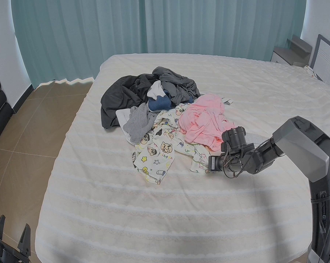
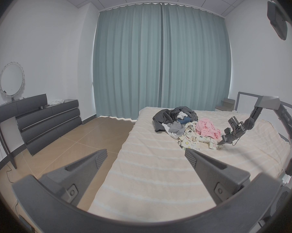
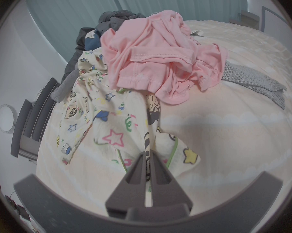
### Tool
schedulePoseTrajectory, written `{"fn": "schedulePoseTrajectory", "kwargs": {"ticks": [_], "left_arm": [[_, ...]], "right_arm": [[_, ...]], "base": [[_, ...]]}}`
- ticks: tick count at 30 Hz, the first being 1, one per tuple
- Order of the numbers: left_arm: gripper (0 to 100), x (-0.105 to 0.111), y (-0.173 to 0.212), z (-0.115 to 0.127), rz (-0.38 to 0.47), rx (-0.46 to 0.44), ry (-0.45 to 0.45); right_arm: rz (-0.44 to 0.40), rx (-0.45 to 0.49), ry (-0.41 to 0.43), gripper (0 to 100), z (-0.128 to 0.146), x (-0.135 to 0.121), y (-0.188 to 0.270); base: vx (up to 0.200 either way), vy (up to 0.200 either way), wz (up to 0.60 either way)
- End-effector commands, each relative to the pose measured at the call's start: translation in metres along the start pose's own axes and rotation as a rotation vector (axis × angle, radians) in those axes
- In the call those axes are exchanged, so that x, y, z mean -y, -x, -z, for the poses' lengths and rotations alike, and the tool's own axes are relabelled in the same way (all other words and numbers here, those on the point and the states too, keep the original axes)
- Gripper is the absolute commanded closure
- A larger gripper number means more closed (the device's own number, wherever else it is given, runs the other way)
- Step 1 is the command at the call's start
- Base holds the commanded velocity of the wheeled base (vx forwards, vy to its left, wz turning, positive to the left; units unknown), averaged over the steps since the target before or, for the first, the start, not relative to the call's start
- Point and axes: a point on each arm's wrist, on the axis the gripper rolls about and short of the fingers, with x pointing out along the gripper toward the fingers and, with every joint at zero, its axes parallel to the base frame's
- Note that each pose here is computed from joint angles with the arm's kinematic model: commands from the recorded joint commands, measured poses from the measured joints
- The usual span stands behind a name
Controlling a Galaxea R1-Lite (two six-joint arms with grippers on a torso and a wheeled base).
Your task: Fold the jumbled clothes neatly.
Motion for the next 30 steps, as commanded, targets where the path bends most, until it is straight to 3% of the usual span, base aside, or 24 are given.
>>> {"fn": "schedulePoseTrajectory", "kwargs": {"ticks": [1, 18, 29, 30], "left_arm": [[0, 0.0, -0.001, 0.005, -0.002, -0.017, -0.001], [0, 0.0, -0.001, 0.005, -0.002, -0.017, -0.001], [0, 0.0, -0.001, 0.005, -0.002, -0.017, -0.001], [0, 0.0, -0.001, 0.005, -0.002, -0.017, -0.001]], "right_arm": [[-0.033, -0.009, 0.028, 100, -0.002, -0.003, 0.033], [-0.12, -0.206, 0.087, 100, 0.047, 0.011, 0.083], [-0.036, -0.086, 0.054, 100, 0.01, 0.026, 0.059], [-0.03, -0.075, 0.052, 0, 0.007, 0.026, 0.057]], "base": [[0.0, 0.0, 0.0], [0.0, 0.0, 0.0], [0.0, 0.0, 0.0], [0.0, 0.0, 0.0]]}}
